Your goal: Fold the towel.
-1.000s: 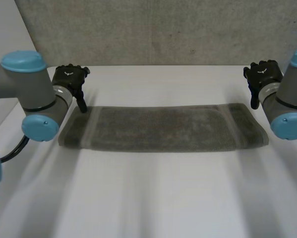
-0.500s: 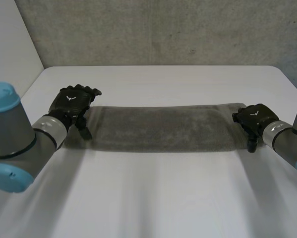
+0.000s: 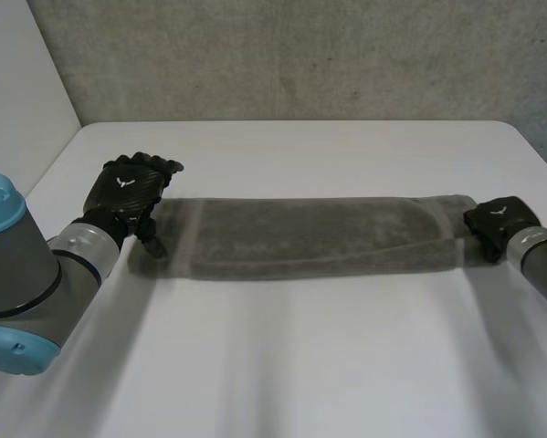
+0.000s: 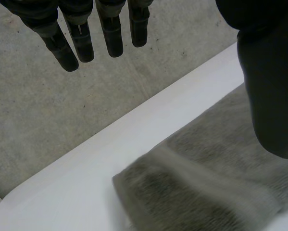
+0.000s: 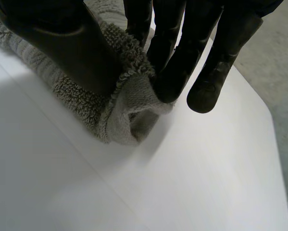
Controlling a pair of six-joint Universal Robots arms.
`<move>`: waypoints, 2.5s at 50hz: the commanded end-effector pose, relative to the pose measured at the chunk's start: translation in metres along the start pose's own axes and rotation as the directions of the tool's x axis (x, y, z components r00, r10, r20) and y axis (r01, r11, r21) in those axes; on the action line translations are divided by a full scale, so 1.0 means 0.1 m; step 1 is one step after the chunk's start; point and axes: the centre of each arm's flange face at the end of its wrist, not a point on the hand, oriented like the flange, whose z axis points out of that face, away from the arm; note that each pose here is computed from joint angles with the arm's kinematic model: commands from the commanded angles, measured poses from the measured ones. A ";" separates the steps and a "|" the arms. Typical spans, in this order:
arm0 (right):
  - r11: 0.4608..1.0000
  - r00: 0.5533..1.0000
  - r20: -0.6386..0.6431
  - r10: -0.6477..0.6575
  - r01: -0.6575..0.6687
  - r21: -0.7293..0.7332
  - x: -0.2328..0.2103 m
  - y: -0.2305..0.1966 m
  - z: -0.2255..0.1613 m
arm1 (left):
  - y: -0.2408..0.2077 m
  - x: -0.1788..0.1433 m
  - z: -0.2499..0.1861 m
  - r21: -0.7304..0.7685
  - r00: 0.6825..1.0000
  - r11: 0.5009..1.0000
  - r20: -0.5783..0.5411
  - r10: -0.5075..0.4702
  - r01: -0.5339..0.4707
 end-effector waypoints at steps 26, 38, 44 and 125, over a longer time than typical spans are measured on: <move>0.816 0.946 -0.159 -0.282 0.323 0.479 -0.82 -1.91 -0.81 | -0.07 -0.02 -0.02 0.018 1.000 1.000 0.007 -0.016 0.016; 0.692 0.881 0.092 -0.463 0.295 0.659 -2.37 -1.67 -1.05 | -0.05 -0.03 -0.02 0.013 1.000 1.000 0.009 -0.017 0.017; 0.722 0.854 0.162 -0.495 0.301 0.623 -2.58 -1.43 -1.00 | -0.03 -0.04 -0.01 0.009 1.000 1.000 0.013 -0.019 0.019; 0.514 0.704 0.118 -0.701 0.383 0.768 -2.90 -1.41 -1.46 | -0.42 -0.26 -0.05 0.145 0.984 0.976 0.056 -0.172 0.162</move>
